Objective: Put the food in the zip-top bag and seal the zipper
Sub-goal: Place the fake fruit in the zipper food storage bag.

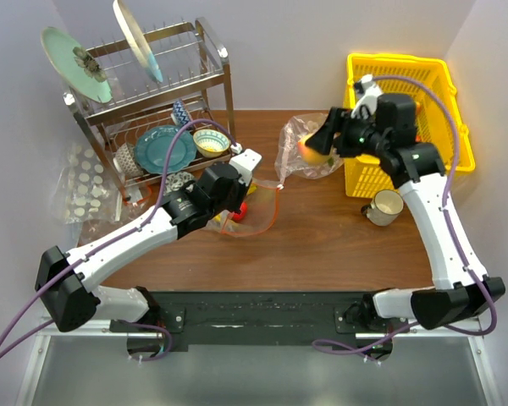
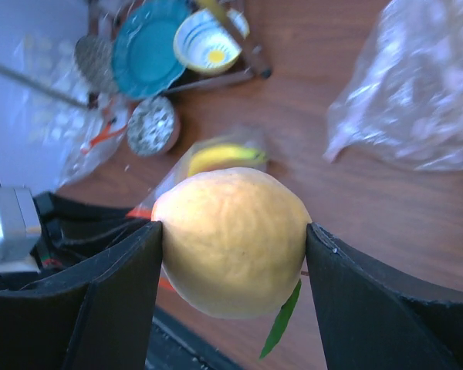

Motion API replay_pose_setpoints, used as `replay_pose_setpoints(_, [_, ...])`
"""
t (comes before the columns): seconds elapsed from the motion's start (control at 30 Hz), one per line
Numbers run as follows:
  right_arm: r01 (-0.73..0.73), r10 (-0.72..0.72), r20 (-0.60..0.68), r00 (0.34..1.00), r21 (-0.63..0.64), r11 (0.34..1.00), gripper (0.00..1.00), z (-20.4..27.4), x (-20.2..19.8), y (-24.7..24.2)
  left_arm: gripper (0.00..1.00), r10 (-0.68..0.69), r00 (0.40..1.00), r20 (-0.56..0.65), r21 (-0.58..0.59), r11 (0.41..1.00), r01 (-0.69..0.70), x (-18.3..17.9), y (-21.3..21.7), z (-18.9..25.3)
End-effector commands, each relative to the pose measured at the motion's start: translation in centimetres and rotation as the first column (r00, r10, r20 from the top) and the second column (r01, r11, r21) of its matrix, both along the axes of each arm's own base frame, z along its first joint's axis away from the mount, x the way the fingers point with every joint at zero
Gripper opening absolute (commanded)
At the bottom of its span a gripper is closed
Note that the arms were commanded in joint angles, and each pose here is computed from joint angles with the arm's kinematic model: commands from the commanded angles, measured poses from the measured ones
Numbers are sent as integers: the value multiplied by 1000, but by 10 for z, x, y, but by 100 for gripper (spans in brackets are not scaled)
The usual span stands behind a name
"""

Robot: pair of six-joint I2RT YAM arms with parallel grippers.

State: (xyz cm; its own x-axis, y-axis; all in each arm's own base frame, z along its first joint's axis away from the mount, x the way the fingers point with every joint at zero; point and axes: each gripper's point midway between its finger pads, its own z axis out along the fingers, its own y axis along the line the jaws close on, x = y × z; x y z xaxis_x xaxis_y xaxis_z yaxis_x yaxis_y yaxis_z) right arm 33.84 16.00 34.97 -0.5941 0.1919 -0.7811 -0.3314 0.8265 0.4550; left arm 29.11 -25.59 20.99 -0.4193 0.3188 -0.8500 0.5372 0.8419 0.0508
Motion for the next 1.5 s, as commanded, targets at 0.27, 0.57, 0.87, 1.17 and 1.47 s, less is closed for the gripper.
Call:
replay_pose_setpoints(0.27, [-256, 267, -47, 963, 163, 953, 38, -40, -51, 79, 0, -38, 999, -39, -87, 996, 34, 4, -26, 19])
replay_pose_setpoints(0.57, [-289, 304, -72, 950, 166, 943, 38, -58, -62, 96, 0, -29, 998, -50, -84, 996, 25, 13, -34, 37])
replay_pose_setpoints(0.87, [-265, 280, -94, 955, 148, 953, 63, -78, -54, 98, 0, -60, 998, -27, -129, 990, 56, 10, -40, 67])
replay_pose_setpoints(1.17, [-250, 262, -90, 961, 127, 960, 99, -74, -53, 94, 0, -70, 997, -15, -137, 988, 68, 8, -39, 73])
replay_pose_setpoints(1.47, [-154, 147, -146, 978, -36, 987, 99, -67, -49, 65, 0, -54, 999, -5, -115, 992, 53, 9, -34, 62])
